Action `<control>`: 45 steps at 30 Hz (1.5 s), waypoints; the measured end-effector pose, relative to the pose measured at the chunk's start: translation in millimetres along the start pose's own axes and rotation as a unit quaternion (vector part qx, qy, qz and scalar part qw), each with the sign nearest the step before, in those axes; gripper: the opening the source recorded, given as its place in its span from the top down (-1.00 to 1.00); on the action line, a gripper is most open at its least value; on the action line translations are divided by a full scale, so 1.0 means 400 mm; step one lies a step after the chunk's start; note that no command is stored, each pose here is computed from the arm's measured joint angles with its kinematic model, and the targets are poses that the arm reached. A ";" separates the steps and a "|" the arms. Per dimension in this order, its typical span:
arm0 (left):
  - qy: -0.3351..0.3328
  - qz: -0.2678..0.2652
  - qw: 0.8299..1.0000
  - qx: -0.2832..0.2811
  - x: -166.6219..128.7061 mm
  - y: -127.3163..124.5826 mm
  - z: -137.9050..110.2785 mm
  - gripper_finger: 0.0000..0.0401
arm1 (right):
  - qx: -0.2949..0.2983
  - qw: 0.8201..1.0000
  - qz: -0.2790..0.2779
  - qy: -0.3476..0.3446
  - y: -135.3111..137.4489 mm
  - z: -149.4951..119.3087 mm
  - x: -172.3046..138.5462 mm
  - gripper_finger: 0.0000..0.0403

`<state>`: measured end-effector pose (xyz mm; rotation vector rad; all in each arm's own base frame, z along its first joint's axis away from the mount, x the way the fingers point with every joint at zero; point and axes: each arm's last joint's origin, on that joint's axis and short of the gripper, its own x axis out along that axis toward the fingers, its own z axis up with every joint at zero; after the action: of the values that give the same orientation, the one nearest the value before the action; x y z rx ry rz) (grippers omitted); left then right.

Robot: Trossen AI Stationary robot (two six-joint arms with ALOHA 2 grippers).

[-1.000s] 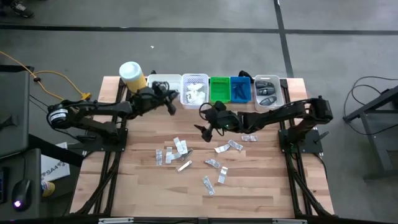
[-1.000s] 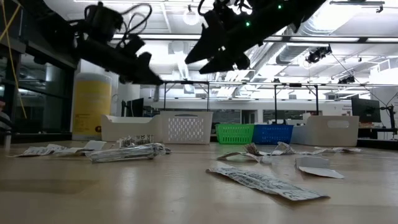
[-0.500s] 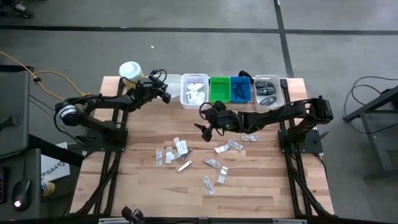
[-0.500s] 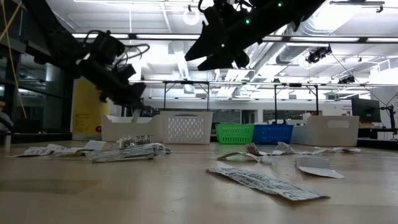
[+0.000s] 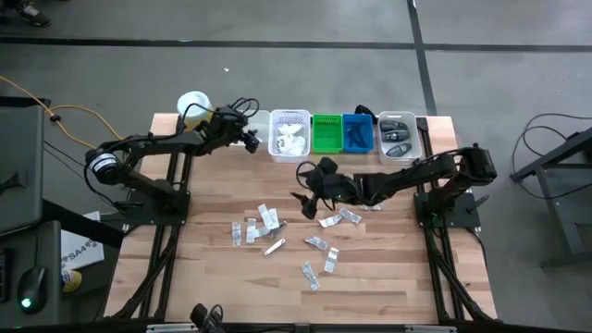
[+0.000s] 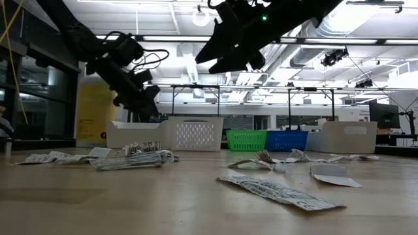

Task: Pick & Place Travel size toiletries
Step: Put the silver nail cutter into the left white bin

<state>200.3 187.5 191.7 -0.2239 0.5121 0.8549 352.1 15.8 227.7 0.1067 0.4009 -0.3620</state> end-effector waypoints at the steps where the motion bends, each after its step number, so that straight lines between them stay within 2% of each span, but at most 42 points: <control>1: 0.015 -0.018 1.000 0.001 -0.003 -0.002 0.002 -0.07 | -0.002 1.000 -0.001 0.006 0.008 -0.004 -0.005 -0.53; 4: 0.044 -0.068 0.997 0.002 -0.021 -0.019 0.000 0.01 | -0.001 1.000 0.003 0.019 0.032 -0.016 -0.019 -0.53; 7: 0.082 -0.095 0.992 0.014 -0.053 -0.053 -0.013 0.11 | -0.010 0.999 0.006 0.034 0.055 -0.031 -0.032 -0.53; 11: 0.097 -0.144 0.984 0.040 -0.108 -0.128 -0.021 0.21 | -0.016 0.999 0.004 0.044 0.079 -0.044 -0.047 -0.53; 21: 0.139 -0.298 0.942 0.072 -0.242 -0.345 -0.093 0.28 | 0.000 0.998 0.011 0.058 0.116 -0.063 -0.075 -0.53; 30: 0.149 -0.385 0.906 0.090 -0.329 -0.452 -0.149 0.28 | 0.004 0.998 0.022 0.066 0.138 -0.074 -0.090 -0.53; 36: 0.133 -0.430 0.888 0.092 -0.316 -0.521 -0.184 0.28 | 0.006 0.998 0.029 0.064 0.148 -0.076 -0.096 -0.53; 41: 0.160 -0.459 0.870 0.085 -0.279 -0.556 -0.220 0.28 | 0.012 0.997 0.034 0.065 0.156 -0.079 -0.102 -0.53; 45: 0.174 -0.447 0.873 0.088 -0.249 -0.565 -0.247 0.28 | 0.019 0.997 0.038 0.065 0.163 -0.081 -0.107 -0.53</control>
<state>285.7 -61.9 155.4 -0.4057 0.7292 -0.1496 327.7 95.9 217.1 0.1835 0.5175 -0.2891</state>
